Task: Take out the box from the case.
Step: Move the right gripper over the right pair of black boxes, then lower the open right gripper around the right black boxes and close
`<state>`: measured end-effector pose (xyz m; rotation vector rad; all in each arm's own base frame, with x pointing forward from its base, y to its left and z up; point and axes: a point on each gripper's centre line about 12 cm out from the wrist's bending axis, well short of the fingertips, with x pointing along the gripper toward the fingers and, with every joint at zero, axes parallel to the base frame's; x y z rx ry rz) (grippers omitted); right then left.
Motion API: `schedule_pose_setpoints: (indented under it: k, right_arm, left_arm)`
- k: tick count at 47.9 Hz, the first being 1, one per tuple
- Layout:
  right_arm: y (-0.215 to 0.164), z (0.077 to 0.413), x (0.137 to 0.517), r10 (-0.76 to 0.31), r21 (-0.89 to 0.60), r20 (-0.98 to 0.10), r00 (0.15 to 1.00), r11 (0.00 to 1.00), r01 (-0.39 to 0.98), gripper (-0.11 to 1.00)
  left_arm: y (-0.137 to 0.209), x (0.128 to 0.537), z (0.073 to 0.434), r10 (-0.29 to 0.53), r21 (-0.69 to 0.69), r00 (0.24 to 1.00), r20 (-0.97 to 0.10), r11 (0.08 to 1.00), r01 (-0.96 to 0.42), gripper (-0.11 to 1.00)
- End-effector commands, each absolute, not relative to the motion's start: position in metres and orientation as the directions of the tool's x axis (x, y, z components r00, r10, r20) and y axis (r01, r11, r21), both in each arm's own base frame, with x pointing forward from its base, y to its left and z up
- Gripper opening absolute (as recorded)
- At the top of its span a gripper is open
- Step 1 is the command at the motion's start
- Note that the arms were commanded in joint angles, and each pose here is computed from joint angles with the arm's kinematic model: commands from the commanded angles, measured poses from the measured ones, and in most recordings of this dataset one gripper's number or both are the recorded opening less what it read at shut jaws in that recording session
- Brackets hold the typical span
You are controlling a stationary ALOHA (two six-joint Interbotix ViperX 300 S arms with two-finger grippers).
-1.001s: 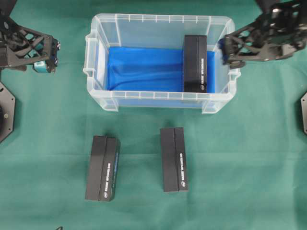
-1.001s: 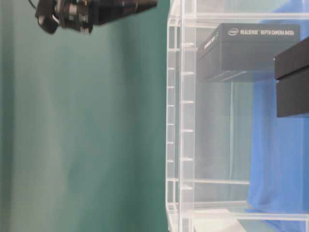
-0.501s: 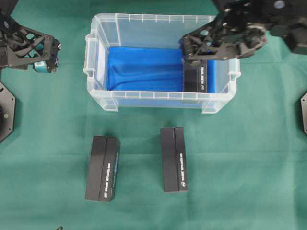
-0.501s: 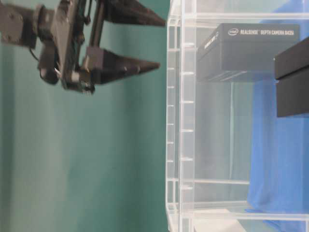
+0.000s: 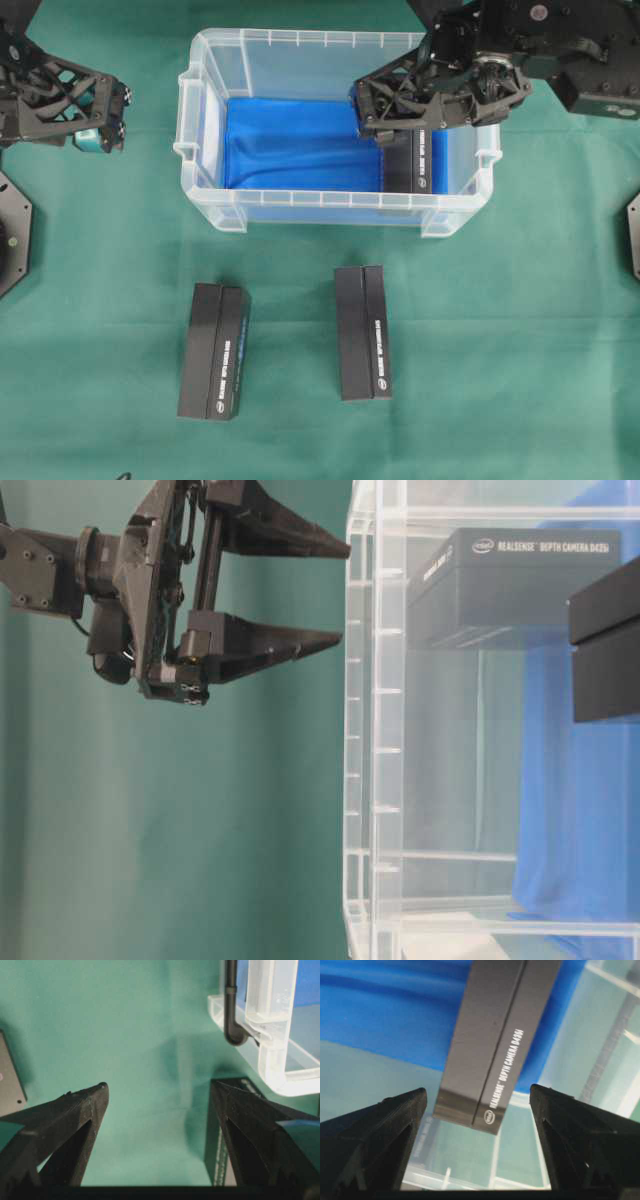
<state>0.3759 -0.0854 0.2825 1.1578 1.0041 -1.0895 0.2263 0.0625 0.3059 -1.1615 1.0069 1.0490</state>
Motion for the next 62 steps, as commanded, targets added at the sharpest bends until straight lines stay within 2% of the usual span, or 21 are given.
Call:
schedule_pose_setpoints:
  k: [1,62]
  right_arm:
    - [-0.0837,0.2936,0.3765,-0.127,0.209,-0.968,0.217,0.071,0.975,0.83]
    - [-0.0856,0.2871,0.3775,-0.149,0.225,-0.961,0.233,0.064,0.972,0.84]
  left_arm:
    - [0.0617,0.2274,0.3147,0.110,-0.236,0.246,-0.963,0.096,-0.967,0.87]
    - [0.0613,0.2261,0.3143,0.110,-0.236,0.246,-0.963,0.096,-0.967,0.87]
